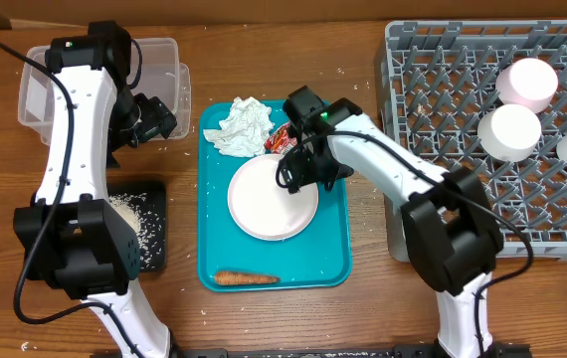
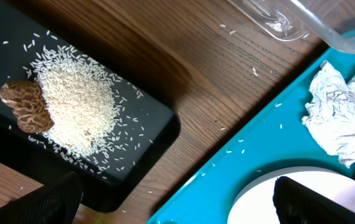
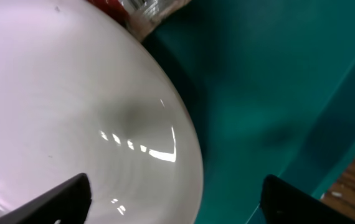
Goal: Sort waste into correct bins and load items into the dishwasher
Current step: 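Grasp the white plate rim with the right gripper, then lift the plate with the right gripper and carry it into the dish rack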
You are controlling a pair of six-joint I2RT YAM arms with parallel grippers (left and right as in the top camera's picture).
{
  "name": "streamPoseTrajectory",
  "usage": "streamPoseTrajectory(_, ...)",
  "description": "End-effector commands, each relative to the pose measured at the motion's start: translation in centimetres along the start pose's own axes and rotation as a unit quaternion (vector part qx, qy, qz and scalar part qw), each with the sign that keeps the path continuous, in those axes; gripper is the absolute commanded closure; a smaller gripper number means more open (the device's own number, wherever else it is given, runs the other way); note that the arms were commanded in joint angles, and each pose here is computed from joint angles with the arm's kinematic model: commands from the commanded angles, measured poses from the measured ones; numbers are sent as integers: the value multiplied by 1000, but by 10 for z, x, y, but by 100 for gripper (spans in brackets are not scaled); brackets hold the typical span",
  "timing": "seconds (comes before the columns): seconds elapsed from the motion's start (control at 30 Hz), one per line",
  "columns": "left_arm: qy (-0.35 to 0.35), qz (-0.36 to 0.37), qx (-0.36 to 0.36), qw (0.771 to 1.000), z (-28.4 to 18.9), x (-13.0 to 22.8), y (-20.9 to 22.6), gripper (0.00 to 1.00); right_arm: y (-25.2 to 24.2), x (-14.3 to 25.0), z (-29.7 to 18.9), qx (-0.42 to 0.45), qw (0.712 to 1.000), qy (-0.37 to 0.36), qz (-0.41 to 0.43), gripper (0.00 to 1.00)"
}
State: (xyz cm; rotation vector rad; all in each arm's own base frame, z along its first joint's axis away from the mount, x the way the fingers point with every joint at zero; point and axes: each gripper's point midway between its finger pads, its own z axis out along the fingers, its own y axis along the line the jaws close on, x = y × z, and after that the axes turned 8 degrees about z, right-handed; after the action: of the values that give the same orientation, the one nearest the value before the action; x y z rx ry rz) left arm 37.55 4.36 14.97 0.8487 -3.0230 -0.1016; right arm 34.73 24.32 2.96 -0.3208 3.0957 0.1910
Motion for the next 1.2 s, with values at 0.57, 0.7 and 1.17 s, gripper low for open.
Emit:
streamPoseTrajectory(0.57,-27,-8,16,999,-19,-3,-1,0,-10,14,18,23,999,43,21,96)
streamPoseTrajectory(0.7,-27,-9,16,999,-19,-3,-1,0,-9,11,6,24,998,44,23,96)
streamPoseTrajectory(1.17,-27,-9,16,999,-19,-3,-1,0,-59,-43,-144,99,989,-89,66,96)
